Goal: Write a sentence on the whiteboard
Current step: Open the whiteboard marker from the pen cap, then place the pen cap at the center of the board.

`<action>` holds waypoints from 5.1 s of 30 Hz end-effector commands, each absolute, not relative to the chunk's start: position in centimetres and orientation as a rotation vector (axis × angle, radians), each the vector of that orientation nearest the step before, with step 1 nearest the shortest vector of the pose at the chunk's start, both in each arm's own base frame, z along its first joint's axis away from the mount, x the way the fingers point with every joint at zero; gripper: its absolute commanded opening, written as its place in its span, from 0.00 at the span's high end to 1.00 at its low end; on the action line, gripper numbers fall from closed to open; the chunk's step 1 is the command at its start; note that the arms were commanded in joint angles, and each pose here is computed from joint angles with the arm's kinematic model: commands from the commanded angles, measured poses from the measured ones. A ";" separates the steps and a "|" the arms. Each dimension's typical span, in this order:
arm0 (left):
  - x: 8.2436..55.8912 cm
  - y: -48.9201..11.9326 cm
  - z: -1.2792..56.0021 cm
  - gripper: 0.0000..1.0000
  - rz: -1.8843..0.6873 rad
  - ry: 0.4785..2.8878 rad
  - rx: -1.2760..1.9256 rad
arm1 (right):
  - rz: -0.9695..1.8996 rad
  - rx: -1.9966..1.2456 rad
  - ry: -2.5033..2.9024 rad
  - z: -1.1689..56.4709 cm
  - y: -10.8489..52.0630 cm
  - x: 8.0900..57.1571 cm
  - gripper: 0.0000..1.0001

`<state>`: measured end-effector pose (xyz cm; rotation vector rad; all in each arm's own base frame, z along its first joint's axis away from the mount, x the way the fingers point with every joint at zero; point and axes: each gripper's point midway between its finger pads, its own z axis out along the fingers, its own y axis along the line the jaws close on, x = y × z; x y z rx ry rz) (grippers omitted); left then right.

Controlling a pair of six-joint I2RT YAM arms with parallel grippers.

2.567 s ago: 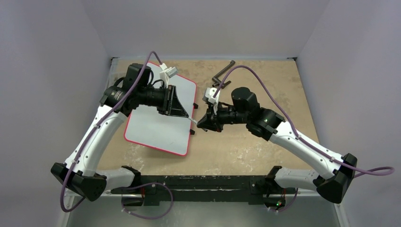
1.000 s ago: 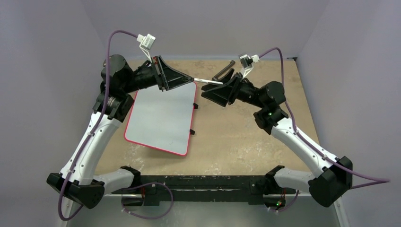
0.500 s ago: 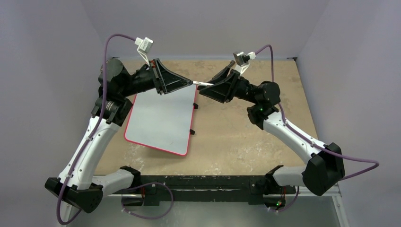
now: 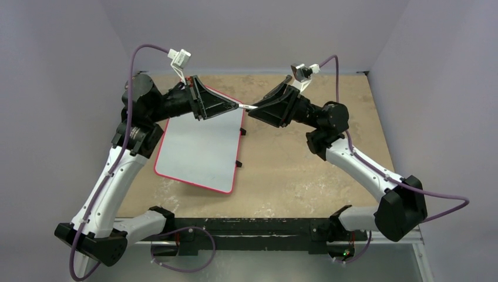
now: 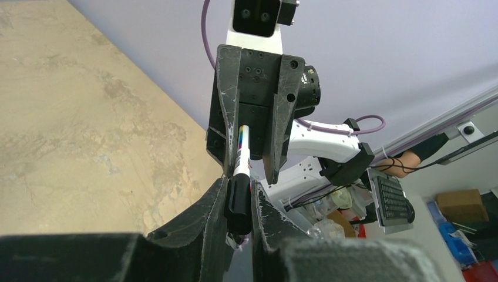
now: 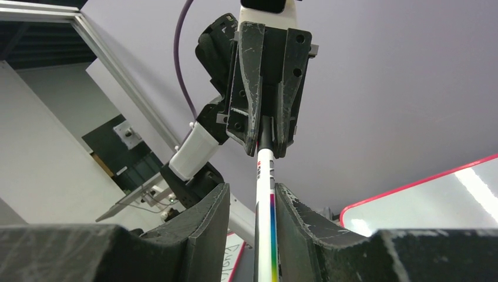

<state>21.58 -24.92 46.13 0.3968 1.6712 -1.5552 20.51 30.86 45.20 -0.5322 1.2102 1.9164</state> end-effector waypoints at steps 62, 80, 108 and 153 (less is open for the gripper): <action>22.2 -24.9 43.1 1.00 -1.526 1.740 0.380 | 1.990 -0.529 1.165 45.7 32.1 20.9 0.97; 21.6 -23.4 44.4 1.00 -1.410 1.698 0.437 | 1.846 -0.489 1.277 44.4 31.6 20.9 1.00; 21.0 -18.7 47.6 1.00 -1.194 1.609 0.324 | 1.578 -0.444 1.413 44.3 30.6 23.1 1.00; 32.4 -46.6 12.6 0.94 -0.811 2.047 0.540 | 0.673 -0.024 1.632 38.8 15.9 27.0 1.00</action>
